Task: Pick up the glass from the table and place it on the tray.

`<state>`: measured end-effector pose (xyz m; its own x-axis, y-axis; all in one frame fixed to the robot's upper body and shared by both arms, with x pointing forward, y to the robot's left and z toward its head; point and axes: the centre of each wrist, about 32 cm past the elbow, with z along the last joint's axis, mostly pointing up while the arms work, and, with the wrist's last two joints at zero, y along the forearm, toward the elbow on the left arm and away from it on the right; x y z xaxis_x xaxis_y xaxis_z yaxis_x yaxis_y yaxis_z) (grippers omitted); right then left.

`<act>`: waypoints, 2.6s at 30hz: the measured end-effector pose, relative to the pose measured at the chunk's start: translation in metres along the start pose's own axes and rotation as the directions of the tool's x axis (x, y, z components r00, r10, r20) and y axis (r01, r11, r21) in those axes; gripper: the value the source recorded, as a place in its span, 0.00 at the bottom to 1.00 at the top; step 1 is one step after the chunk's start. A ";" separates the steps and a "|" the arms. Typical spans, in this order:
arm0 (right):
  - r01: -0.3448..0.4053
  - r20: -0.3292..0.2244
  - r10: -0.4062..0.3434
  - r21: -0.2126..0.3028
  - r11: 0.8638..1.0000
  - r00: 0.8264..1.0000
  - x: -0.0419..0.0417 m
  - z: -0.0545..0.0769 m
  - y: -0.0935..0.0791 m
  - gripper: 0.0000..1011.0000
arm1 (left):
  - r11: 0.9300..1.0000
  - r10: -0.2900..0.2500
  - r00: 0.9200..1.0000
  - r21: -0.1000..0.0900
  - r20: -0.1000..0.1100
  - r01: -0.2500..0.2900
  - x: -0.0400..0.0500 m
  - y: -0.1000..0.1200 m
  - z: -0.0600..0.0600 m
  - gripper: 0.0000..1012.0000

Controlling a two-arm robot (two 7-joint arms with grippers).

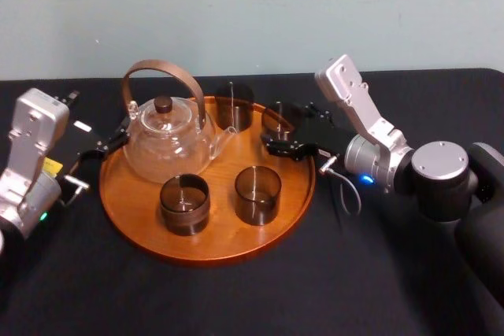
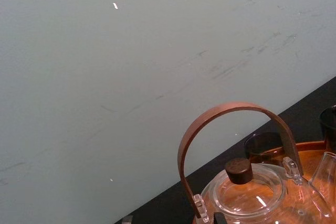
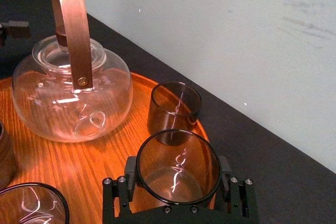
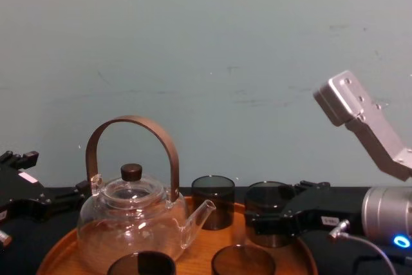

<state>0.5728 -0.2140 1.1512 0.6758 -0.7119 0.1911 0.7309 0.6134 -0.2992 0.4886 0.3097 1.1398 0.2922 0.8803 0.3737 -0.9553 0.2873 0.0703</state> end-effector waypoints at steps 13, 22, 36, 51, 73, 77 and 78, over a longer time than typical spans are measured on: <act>-0.008 -0.001 0.008 -0.006 1.000 1.000 -0.0010 -0.005 0.008 0.91 | 1.000 0.000 1.000 0.000 0.000 0.000 0.0000 0.000 0.000 0.99; -0.009 -0.001 0.009 -0.010 1.000 1.000 -0.0010 -0.007 0.011 0.91 | 1.000 0.000 1.000 0.000 0.000 0.000 0.0000 0.000 0.000 0.99; -0.018 -0.002 0.018 -0.023 1.000 1.000 -0.0033 -0.012 0.016 0.91 | 1.000 0.000 1.000 0.000 0.000 0.000 0.0000 0.000 0.000 0.99; -0.022 0.000 0.022 -0.025 0.999 1.000 -0.0044 -0.014 0.018 0.91 | 1.000 0.000 1.000 0.000 0.000 0.000 0.0000 0.000 0.000 0.99; -0.020 0.000 0.020 -0.026 0.999 1.000 -0.0046 -0.014 0.018 0.91 | 1.000 0.000 1.000 0.000 0.000 0.000 0.0000 0.000 0.000 0.99; -0.020 0.000 0.020 -0.026 0.999 1.000 -0.0045 -0.014 0.018 0.91 | 1.000 0.000 1.000 0.000 0.000 0.000 0.0000 0.000 0.000 0.99; -0.020 0.000 0.020 -0.027 0.999 1.000 -0.0045 -0.014 0.018 0.91 | 1.000 0.000 1.000 0.000 0.000 0.000 0.0000 0.000 0.000 0.99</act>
<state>0.5812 -0.2048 1.1317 0.6902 -0.6996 0.1849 0.7144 0.6182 -0.3277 0.4886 0.3097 1.1398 0.2923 0.8803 0.3737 -0.9553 0.2873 0.0703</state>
